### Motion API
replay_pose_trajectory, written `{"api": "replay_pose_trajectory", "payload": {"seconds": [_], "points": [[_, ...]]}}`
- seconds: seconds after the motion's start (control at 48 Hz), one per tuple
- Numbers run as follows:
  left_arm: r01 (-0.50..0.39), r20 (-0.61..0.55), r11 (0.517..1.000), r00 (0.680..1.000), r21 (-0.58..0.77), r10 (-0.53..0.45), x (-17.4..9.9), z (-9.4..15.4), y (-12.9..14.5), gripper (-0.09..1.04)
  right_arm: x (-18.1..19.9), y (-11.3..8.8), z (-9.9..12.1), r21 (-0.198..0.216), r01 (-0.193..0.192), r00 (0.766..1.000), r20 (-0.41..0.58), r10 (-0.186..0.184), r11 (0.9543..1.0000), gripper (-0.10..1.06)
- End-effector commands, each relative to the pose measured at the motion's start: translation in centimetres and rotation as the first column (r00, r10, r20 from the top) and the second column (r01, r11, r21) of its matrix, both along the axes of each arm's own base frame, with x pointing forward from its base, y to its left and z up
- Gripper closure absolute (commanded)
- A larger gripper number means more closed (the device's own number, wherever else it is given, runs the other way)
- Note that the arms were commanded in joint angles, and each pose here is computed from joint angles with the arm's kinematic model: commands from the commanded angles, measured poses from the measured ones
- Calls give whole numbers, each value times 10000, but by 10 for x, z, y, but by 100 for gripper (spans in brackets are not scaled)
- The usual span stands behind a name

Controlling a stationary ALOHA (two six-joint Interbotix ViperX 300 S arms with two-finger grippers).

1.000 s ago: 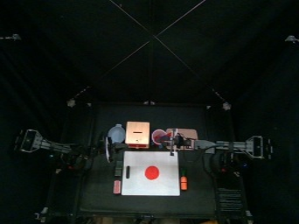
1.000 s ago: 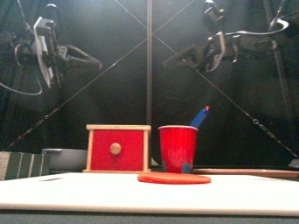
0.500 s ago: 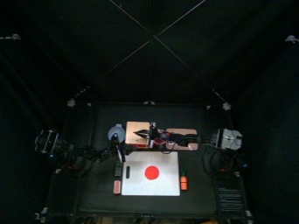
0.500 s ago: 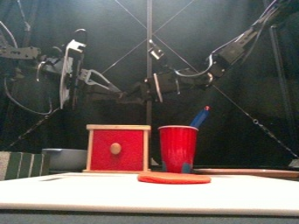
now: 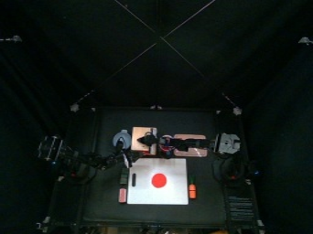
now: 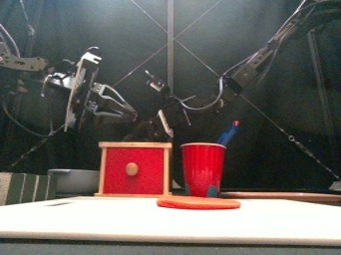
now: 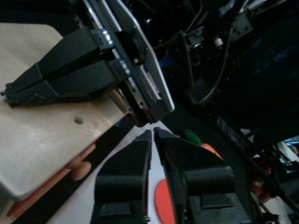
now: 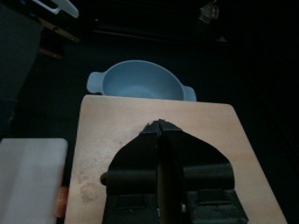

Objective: Get the cutter from the drawer then cut the dough then place the extra dough in the bowl
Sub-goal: Open the drawer

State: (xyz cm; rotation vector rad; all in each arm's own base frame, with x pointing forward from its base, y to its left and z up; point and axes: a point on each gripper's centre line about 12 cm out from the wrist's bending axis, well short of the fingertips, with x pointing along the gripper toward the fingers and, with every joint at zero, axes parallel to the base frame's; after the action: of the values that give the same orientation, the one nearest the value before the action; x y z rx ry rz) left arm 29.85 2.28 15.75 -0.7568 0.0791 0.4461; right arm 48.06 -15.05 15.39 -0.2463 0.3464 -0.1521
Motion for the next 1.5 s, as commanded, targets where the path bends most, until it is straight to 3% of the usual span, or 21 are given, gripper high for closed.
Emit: {"api": "replay_pose_trajectory", "payload": {"seconds": [0.021, 0.229, 0.708, 1.042, 1.5], "points": [[-377, -104, 9969, 9993, -687, 371, 2, -1, 2, 21, 0, -3, 7, -46, 75, 10000, 55, -75, 10000, 99], [-1055, -489, 9763, 9940, -1890, 979, -1, -8, 4, 13, 1, -3, 8, -31, 75, 9999, 91, -74, 10000, 99], [-1856, -1368, 9243, 9796, -3335, 1473, 25, -43, 5, 13, 4, 0, 8, -24, 23, 9999, 109, -23, 10000, 99], [-2847, -1361, 8757, 9584, -3899, 2510, 30, -47, 21, 13, 4, 0, 8, 13, 47, 9999, 120, -47, 10000, 99], [-3343, -1547, 8623, 9422, -3804, 2971, 39, -59, 32, 15, 5, 3, 8, 14, -26, 9999, 105, 26, 10000, 99]]}}
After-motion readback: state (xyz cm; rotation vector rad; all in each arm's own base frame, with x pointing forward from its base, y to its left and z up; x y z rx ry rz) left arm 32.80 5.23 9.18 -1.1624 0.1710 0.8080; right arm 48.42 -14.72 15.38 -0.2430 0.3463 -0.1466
